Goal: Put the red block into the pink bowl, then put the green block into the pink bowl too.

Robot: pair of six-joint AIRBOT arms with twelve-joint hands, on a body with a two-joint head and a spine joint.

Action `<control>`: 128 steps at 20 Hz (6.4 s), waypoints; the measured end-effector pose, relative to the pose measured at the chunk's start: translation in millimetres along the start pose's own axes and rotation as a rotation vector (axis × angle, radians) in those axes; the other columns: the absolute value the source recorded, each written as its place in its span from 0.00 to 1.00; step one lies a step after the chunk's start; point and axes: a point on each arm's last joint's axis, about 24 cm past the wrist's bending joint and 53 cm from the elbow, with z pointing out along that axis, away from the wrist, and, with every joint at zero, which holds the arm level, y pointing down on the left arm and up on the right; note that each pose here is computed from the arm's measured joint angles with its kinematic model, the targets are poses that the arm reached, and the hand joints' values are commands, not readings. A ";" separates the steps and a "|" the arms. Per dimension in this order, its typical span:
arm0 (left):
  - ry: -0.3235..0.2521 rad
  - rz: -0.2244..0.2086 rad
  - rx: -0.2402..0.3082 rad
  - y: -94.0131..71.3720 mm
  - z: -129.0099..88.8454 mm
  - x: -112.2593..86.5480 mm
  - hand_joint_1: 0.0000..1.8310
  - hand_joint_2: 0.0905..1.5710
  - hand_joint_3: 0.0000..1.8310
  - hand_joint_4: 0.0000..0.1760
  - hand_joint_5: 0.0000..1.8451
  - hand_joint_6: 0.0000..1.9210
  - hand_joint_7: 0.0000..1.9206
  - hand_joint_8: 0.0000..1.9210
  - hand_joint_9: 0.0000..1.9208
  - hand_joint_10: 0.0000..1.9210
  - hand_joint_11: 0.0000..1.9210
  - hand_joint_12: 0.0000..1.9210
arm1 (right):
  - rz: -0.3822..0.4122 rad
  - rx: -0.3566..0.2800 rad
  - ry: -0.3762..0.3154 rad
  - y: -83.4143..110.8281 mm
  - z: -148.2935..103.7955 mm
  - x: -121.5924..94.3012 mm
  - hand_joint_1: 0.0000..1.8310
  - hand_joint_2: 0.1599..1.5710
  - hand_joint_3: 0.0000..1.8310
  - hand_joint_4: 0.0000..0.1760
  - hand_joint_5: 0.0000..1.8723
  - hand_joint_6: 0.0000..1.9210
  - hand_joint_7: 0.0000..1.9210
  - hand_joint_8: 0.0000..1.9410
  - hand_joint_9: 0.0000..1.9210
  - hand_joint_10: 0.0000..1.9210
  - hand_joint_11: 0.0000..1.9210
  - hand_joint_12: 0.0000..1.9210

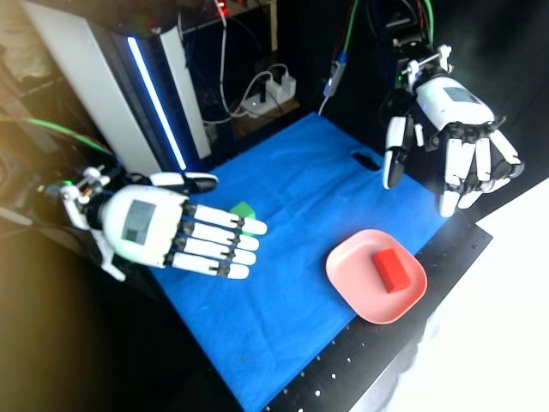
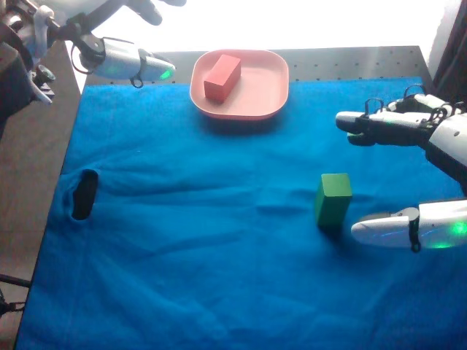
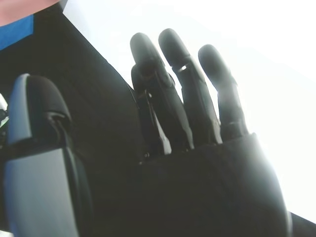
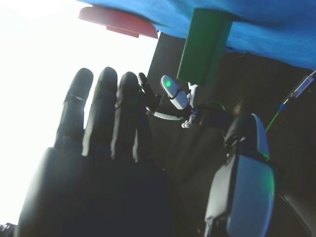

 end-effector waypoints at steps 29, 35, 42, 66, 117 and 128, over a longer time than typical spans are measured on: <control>0.021 -0.037 0.059 -23.8 -15.6 27.7 0.50 0.57 0.00 0.00 0.44 0.00 0.49 0.12 0.32 0.44 0.10 0.76 | 0.007 -0.042 -0.025 3.3 25.1 0.0 0.45 0.48 0.00 0.00 0.40 0.00 0.48 0.01 0.43 0.03 0.08 0.60; 0.016 -0.040 0.064 -24.9 -18.5 27.1 0.52 0.57 0.00 0.00 0.43 0.00 0.45 0.29 0.34 0.39 0.09 0.71 | 0.011 -0.049 -0.036 2.3 28.5 -2.0 0.48 0.48 0.00 0.00 0.41 0.00 0.49 0.00 0.47 0.02 0.16 0.63; 0.010 -0.055 0.080 -29.4 -30.2 29.8 0.53 0.61 0.00 0.00 0.41 0.00 0.38 0.23 0.32 0.35 0.14 0.65 | 0.014 -0.055 -0.050 0.4 35.0 -4.9 0.49 0.48 0.00 0.00 0.45 0.00 0.52 0.00 0.50 0.03 0.17 0.74; -0.035 -0.052 0.088 -28.3 -35.3 11.9 0.50 0.61 0.00 0.00 0.39 0.00 0.39 0.32 0.36 0.42 0.18 0.72 | 0.015 -0.056 -0.024 -2.1 43.7 12.8 0.46 0.42 0.00 0.00 0.41 0.00 0.51 0.00 0.49 0.04 0.18 0.63; -0.011 -0.044 0.085 -29.1 -35.6 20.3 0.56 0.60 0.00 0.00 0.41 0.01 0.39 0.33 0.35 0.46 0.13 0.72 | 0.004 -0.055 -0.021 4.1 70.5 -0.6 0.70 0.59 0.00 0.00 0.65 0.28 0.71 0.21 0.63 0.72 0.59 0.88; 0.021 -0.036 0.100 -35.9 -34.0 34.1 0.53 0.58 0.00 0.00 0.43 0.00 0.44 0.28 0.31 0.45 0.04 0.75 | -0.054 -0.074 -0.057 16.9 90.1 -31.0 0.77 0.63 0.00 0.00 0.53 0.40 0.60 0.34 0.57 0.53 0.51 0.61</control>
